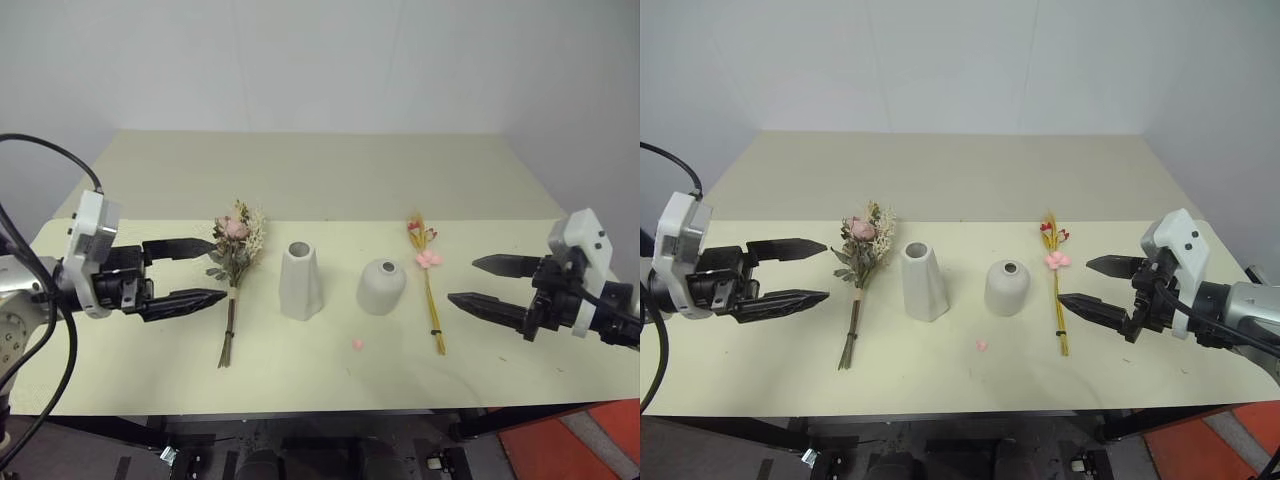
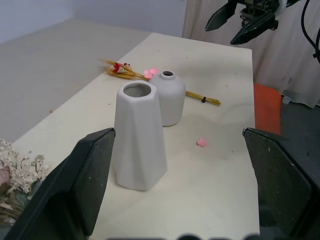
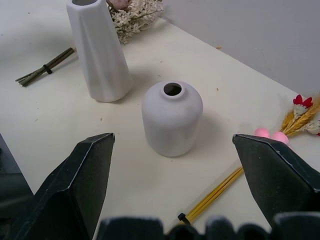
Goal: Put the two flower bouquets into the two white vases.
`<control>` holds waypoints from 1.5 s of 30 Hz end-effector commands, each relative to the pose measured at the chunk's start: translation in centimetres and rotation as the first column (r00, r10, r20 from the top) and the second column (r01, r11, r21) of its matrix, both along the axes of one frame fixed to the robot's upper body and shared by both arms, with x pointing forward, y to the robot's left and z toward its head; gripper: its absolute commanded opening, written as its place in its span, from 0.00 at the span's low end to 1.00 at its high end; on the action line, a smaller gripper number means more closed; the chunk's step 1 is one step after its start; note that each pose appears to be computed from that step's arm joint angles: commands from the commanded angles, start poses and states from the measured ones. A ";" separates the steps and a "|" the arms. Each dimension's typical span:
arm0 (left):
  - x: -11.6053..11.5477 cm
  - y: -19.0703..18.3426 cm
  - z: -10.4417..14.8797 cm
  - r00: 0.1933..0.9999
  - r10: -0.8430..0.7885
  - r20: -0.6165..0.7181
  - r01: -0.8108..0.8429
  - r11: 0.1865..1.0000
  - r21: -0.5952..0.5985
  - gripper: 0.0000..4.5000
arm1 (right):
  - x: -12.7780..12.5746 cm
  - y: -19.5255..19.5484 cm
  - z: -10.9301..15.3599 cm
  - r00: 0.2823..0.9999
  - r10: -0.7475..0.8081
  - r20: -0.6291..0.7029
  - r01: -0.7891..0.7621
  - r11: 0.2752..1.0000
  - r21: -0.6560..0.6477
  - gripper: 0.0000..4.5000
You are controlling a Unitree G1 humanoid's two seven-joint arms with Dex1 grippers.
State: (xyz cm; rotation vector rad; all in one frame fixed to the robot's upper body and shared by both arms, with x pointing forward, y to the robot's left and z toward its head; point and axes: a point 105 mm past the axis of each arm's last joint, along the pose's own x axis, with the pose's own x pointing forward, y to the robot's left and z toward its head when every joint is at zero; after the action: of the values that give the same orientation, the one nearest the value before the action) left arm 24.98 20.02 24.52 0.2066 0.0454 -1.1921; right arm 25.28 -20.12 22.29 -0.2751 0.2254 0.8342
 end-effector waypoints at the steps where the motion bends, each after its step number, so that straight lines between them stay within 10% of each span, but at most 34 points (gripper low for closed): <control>1: -0.1 -0.3 0.8 0.999 -0.016 0.042 0.016 1.000 0.004 0.99 | 0.0 0.0 0.8 1.000 0.000 0.026 0.000 1.000 -0.016 1.00; 18: 1.0 -2.0 2.1 0.986 -0.142 0.083 0.144 0.990 -0.010 0.99 | 2.9 -0.1 -3.6 0.905 -0.290 -0.312 0.251 0.955 -0.159 1.00; 30: 1.7 -3.6 2.4 0.972 -0.211 0.100 0.213 0.977 -0.011 0.99 | 9.4 -0.9 -9.4 0.684 -0.676 -0.274 0.570 0.729 -0.377 1.00; 45: 1.4 -3.3 2.1 0.976 -0.197 0.093 0.199 0.980 -0.008 1.00 | 11.3 -0.5 -9.3 0.692 -0.689 -0.214 0.616 0.719 -0.322 0.01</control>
State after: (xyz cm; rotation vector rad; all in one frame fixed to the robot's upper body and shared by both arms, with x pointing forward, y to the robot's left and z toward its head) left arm 26.86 16.70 25.85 0.2202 -0.0328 -1.3795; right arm 36.13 -20.38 11.83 -0.2590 0.7388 0.1324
